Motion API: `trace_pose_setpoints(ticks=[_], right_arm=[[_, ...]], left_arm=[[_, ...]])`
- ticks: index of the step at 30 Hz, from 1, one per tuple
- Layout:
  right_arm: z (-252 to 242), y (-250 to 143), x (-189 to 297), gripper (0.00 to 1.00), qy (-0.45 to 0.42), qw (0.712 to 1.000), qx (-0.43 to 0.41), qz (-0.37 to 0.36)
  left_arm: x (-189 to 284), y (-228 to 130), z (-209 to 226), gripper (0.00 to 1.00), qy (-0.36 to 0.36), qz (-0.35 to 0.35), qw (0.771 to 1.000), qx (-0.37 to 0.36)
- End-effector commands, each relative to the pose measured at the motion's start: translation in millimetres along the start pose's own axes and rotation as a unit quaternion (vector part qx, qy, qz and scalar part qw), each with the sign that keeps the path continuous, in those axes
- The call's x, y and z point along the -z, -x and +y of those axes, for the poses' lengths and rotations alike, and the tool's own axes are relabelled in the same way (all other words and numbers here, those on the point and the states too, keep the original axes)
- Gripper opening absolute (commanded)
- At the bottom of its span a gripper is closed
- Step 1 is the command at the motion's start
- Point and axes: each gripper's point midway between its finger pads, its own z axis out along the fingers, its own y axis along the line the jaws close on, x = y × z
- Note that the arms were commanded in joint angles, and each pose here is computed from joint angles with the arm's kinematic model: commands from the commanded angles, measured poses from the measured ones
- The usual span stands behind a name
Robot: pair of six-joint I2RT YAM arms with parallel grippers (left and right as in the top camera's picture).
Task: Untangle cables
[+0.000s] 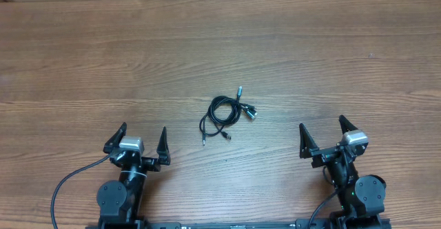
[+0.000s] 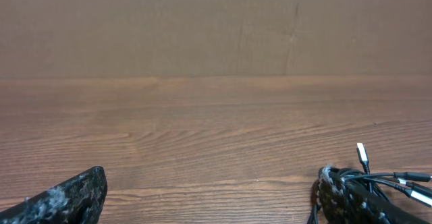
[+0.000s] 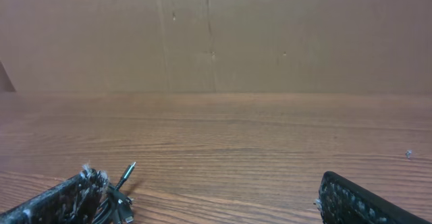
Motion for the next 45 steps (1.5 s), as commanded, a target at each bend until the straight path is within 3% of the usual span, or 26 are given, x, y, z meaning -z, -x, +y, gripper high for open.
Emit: trace_pose_setpoints(ticks=[1, 13, 18, 29, 37, 45], right_arm=[[-0.5, -2.1, -0.2, 1.0, -0.002, 1.0, 0.004, -0.001], [-0.4, -2.2, -0.2, 1.0, -0.002, 1.0, 0.004, -0.001], [-0.4, -2.2, -0.2, 1.0, -0.002, 1.0, 0.004, -0.001], [-0.4, -2.2, -0.2, 1.0, -0.002, 1.0, 0.004, -0.001], [-0.4, -2.2, -0.2, 1.0, -0.002, 1.0, 0.004, -0.001], [-0.4, -2.2, -0.2, 1.0, -0.002, 1.0, 0.004, -0.001]], left_arm=[[0.2, -0.5, 0.1, 0.99, -0.002, -0.001, 1.0, -0.011], [0.2, -0.3, 0.7, 1.0, 0.0, -0.001, 1.0, -0.012], [1.5, 1.4, 21.3, 1.0, 0.06, -0.005, 0.998, -0.011], [1.4, -2.1, 20.5, 1.0, 0.058, 0.002, 0.998, -0.008], [2.6, 6.2, 5.9, 1.0, 0.017, -0.002, 0.997, 0.08], [12.6, 30.9, 4.7, 1.0, 0.022, 0.017, 0.998, 0.056]])
